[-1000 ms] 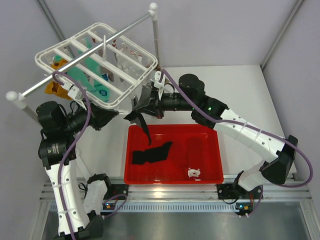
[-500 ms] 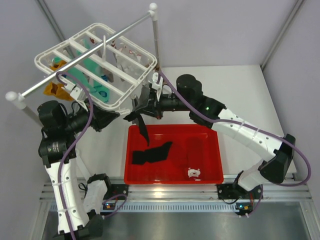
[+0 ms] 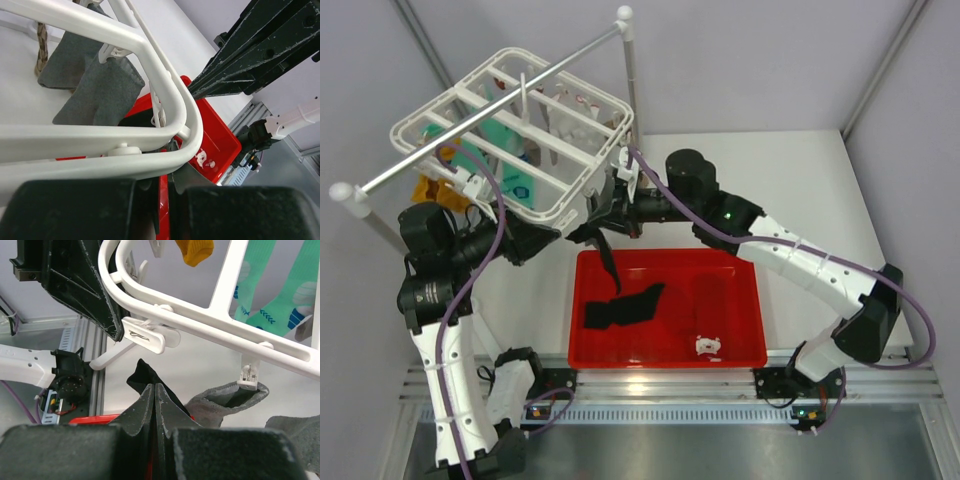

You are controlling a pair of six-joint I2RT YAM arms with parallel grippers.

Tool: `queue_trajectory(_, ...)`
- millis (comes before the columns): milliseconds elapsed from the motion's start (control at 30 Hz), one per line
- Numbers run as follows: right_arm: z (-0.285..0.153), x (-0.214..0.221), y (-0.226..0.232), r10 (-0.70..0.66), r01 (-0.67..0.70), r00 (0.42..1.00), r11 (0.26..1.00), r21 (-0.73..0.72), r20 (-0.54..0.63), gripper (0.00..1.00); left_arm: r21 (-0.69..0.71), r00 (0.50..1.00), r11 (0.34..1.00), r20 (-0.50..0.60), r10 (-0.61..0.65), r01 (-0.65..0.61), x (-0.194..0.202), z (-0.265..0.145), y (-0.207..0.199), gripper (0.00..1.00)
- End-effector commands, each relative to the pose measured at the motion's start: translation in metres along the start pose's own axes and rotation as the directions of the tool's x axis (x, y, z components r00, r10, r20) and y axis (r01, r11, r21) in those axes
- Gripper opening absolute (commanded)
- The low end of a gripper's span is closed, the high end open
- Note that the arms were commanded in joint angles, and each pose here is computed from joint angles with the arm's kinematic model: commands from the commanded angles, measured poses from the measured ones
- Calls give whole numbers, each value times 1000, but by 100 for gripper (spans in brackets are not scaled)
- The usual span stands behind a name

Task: Clip the socks to the hanger
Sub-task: Clamp the sock onto the hanger.

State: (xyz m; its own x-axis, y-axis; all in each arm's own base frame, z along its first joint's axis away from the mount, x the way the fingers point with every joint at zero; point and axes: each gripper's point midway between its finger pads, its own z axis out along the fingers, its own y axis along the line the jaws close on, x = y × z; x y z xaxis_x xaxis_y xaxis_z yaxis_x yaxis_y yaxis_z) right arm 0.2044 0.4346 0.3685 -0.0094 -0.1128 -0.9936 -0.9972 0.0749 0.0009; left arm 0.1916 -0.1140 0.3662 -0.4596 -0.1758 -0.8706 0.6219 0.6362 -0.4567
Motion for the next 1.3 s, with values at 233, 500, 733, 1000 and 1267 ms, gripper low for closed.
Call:
queue_trajectory(233, -13, -67, -19, -98, 84, 984, 992, 93, 150, 0, 26, 996, 996, -32, -80, 81, 7, -4, -15, 0)
queue_trajectory(500, -18, -69, -22, -158, 142, 978, 983, 118, 137, 0, 19, 998, 998, -10, -59, 59, 0, -5, -17, 0)
queue_trajectory(733, -18, -80, -23, -209, 195, 967, 975, 109, 146, 0, 12, 998, 998, -15, -59, 59, 0, -5, -16, 0)
queue_trajectory(1000, -18, -93, -15, -213, 202, 962, 976, 77, 169, 0, 3, 998, 998, -23, -58, 58, 1, -5, -14, 0)
queue_trajectory(1267, -12, -79, -1, -209, 211, 968, 978, 6, 137, 0, 8, 998, 999, -21, -53, 53, -1, -6, -16, 0)
